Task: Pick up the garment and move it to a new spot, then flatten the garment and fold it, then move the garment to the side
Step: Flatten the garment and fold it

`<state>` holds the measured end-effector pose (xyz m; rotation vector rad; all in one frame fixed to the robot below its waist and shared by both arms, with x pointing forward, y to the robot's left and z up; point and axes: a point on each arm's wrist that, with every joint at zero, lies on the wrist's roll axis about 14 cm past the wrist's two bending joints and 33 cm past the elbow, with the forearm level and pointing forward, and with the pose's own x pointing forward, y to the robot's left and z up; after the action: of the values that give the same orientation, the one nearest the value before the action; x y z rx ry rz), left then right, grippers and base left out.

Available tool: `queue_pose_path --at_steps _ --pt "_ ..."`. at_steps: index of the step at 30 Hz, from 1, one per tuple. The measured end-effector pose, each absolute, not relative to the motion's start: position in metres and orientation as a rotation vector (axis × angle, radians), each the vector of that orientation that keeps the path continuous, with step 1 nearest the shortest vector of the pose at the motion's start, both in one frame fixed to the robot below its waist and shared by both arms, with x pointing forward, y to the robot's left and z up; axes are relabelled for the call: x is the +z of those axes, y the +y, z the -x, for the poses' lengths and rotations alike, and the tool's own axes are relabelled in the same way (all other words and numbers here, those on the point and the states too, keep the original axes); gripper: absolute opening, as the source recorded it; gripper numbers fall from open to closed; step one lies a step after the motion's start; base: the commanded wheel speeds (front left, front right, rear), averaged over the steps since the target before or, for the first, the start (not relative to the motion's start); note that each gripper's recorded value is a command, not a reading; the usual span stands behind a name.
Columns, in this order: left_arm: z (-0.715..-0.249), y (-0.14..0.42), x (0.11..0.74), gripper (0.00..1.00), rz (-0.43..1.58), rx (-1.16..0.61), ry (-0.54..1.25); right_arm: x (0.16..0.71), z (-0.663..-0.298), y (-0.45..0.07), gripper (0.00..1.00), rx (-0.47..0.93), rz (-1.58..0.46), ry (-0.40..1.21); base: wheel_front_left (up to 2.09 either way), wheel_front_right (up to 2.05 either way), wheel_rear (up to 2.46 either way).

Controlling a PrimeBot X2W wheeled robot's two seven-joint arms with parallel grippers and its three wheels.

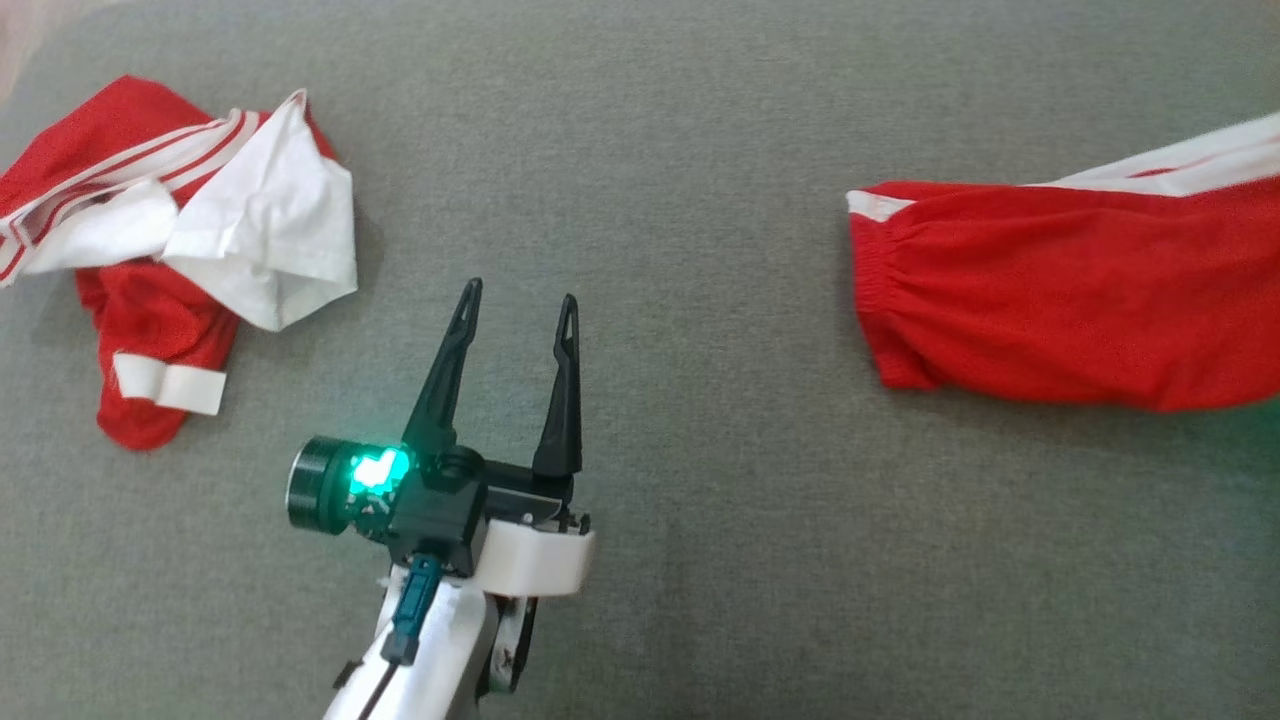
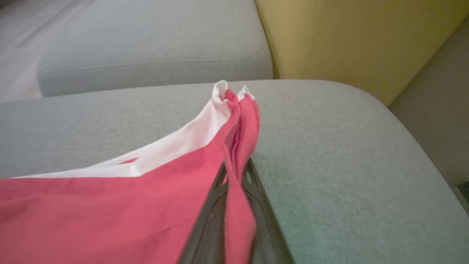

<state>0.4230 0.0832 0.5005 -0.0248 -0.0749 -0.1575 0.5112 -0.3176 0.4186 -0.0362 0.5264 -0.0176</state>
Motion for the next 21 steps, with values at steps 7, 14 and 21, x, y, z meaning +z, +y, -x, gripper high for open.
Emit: queue_pose_path --at_steps 7,14,21 --pt "-0.413 0.076 0.5 1.0 0.031 -0.189 -0.065 0.46 -0.527 -0.268 0.0 0.111 0.0 0.349 0.0 0.0 0.0" --pt "-0.405 0.082 0.509 1.0 0.031 -0.174 -0.087 0.487 -0.537 -0.181 0.0 0.279 -0.101 0.202 0.0 0.0 0.0" --pt "-0.395 0.096 0.51 1.0 0.028 -0.132 -0.084 0.452 -0.504 -0.088 0.0 0.394 -0.259 0.237 0.0 0.0 0.0"
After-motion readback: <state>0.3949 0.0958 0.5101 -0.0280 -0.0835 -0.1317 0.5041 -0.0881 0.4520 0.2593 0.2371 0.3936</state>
